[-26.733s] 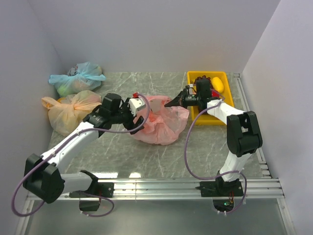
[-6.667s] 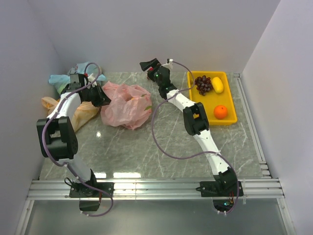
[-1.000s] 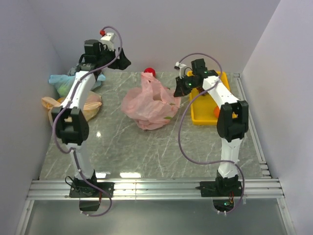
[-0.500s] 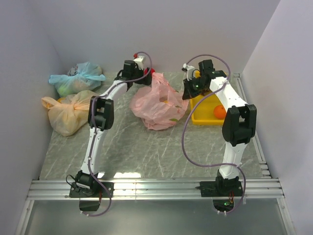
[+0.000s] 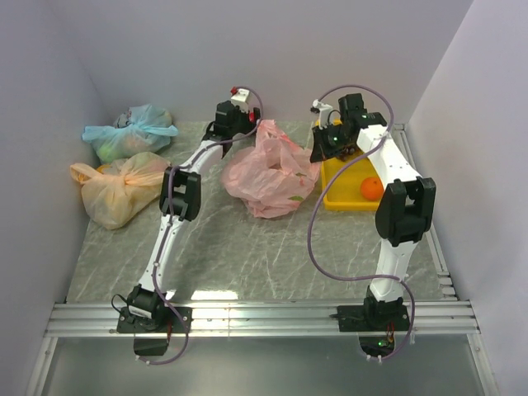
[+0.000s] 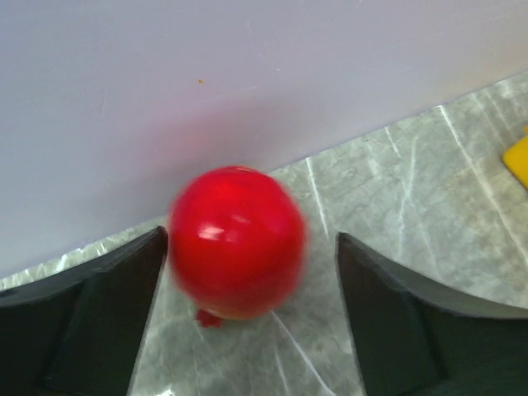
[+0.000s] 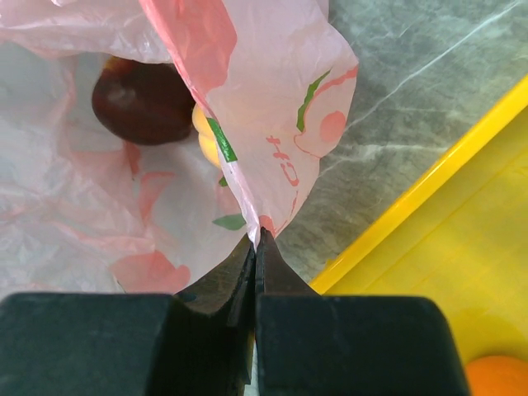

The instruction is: Place the fake fruits into the plastic bag and tie a complex knot

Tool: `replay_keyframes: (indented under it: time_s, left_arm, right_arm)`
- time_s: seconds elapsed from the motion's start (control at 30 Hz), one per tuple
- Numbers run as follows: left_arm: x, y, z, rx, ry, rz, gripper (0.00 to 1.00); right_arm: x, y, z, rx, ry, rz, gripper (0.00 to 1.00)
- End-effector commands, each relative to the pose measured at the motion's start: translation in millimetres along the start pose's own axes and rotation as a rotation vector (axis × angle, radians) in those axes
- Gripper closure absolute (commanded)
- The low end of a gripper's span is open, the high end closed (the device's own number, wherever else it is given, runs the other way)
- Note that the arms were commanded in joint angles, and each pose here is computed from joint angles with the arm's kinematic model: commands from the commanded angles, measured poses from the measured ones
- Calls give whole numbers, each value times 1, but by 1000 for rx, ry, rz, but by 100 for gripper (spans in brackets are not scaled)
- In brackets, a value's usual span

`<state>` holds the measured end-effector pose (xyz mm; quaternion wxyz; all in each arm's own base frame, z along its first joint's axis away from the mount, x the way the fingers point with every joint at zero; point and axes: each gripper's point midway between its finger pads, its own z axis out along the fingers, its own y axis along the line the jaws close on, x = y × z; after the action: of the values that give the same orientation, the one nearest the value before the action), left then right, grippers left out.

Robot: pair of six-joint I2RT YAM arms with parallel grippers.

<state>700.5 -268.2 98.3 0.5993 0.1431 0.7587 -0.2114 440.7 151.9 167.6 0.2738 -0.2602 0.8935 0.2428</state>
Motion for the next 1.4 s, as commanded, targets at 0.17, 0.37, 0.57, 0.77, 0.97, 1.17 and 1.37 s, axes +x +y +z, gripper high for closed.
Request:
replay_keyframes:
  time_s: [0.17, 0.37, 0.57, 0.77, 0.97, 1.17, 1.37]
  left_arm:
    - [-32, -17, 9, 31, -116, 105, 24]
    - [-25, -8, 4, -17, -65, 108, 61]
    - [-41, 9, -10, -35, -74, 66, 94]
    - [-109, 5, -41, 39, -193, 51, 100]
    - [-147, -11, -78, 113, -217, 35, 99]
    - [-213, -34, -139, 245, -270, -41, 99]
    - [-239, -93, -214, 509, -192, -24, 100]
  right_arm:
    - [-29, 0, -19, 24, -62, 8, 100]
    - [-32, -1, -18, 24, -69, 11, 100]
    - [-26, 0, -14, 14, -62, 1, 100]
    - [-22, 1, -8, -1, -66, -22, 100]
    - [-25, 2, -3, -14, -80, -51, 100]
    - [-45, 18, 5, -50, -135, -93, 100]
    - [-65, 36, 10, -96, -203, -112, 100]
